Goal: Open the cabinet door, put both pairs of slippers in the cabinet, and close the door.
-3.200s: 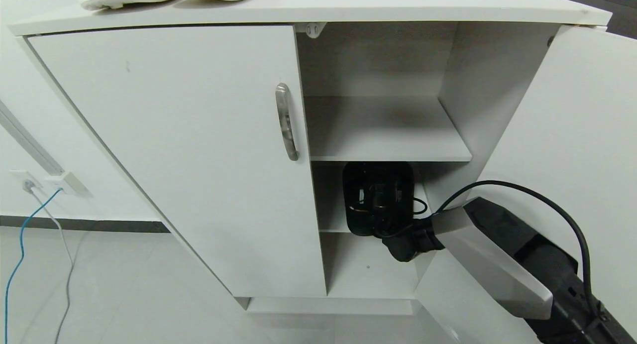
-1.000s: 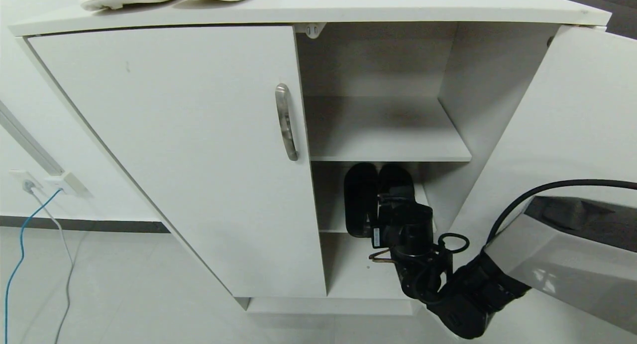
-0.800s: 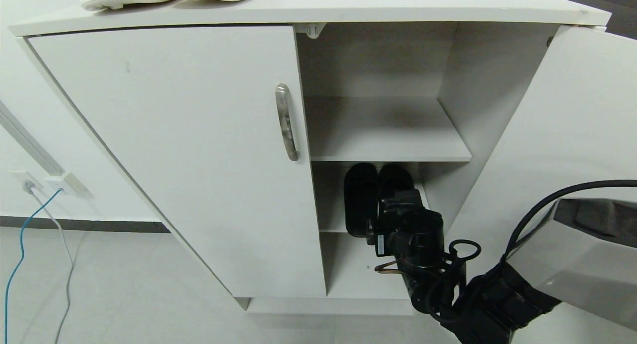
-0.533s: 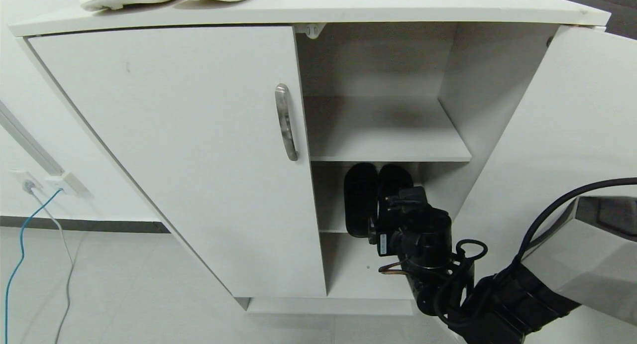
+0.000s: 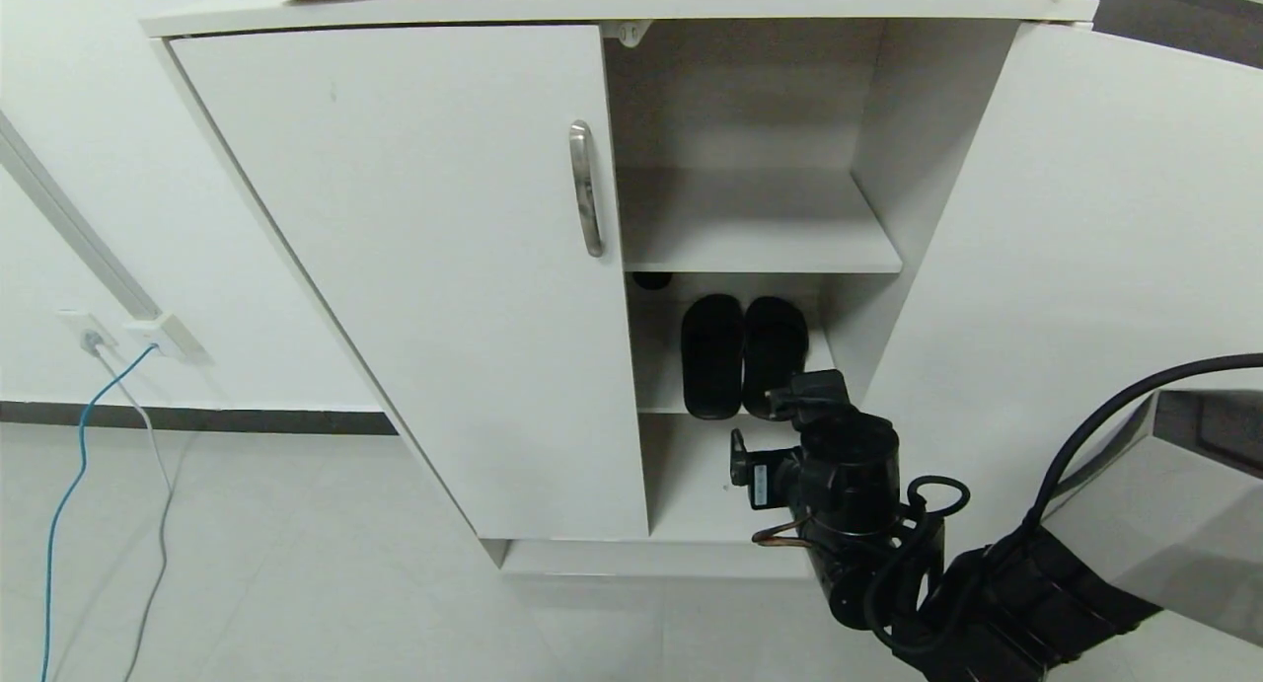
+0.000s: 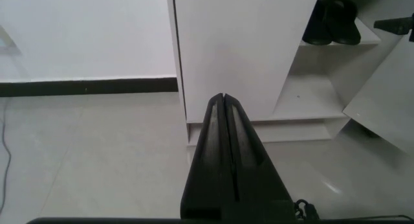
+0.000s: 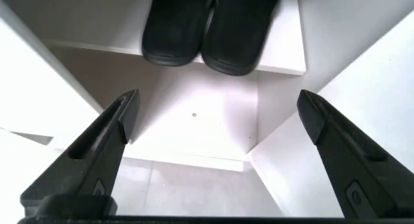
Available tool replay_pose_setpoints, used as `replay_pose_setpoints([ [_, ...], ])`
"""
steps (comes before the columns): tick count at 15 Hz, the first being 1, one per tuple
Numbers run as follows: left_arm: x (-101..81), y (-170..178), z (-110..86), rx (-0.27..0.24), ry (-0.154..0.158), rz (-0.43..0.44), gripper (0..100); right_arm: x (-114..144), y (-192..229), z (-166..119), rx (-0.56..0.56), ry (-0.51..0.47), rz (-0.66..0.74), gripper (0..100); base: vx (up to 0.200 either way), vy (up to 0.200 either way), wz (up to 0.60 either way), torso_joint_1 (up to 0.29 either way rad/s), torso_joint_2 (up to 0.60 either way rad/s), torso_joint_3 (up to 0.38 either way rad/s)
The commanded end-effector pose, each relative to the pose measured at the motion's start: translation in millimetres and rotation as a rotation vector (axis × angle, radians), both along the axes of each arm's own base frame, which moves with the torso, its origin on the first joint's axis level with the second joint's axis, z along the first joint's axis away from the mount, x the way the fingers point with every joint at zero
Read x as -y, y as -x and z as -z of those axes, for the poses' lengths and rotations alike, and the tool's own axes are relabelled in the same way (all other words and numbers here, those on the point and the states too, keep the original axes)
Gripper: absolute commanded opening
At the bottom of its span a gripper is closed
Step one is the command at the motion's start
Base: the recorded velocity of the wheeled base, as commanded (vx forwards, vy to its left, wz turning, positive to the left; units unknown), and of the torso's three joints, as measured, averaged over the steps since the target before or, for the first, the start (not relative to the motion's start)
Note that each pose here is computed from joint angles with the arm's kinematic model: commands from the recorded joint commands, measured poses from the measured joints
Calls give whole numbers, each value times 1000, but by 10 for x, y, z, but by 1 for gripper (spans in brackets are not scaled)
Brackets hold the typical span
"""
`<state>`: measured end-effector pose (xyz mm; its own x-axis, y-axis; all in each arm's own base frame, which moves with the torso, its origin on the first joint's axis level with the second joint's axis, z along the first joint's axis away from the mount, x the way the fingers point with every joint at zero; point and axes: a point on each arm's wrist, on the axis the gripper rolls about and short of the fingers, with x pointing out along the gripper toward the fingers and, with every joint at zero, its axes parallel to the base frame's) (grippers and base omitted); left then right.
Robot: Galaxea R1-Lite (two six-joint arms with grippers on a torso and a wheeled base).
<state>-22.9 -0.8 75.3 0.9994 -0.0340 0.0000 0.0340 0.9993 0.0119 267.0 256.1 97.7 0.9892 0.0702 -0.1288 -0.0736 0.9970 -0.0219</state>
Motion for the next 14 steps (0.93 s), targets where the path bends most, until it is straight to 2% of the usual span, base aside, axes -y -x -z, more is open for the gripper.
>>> replay_pose_setpoints([
  [1,0,-1,0,-2,0,0,0,2,-4,8,-1,1,2,100,0,0,0,0,0,0],
  [14,0,-1,0,-1,-2,0,0,18,34,23,-1,9,4,100,0,0,0,0,0,0],
])
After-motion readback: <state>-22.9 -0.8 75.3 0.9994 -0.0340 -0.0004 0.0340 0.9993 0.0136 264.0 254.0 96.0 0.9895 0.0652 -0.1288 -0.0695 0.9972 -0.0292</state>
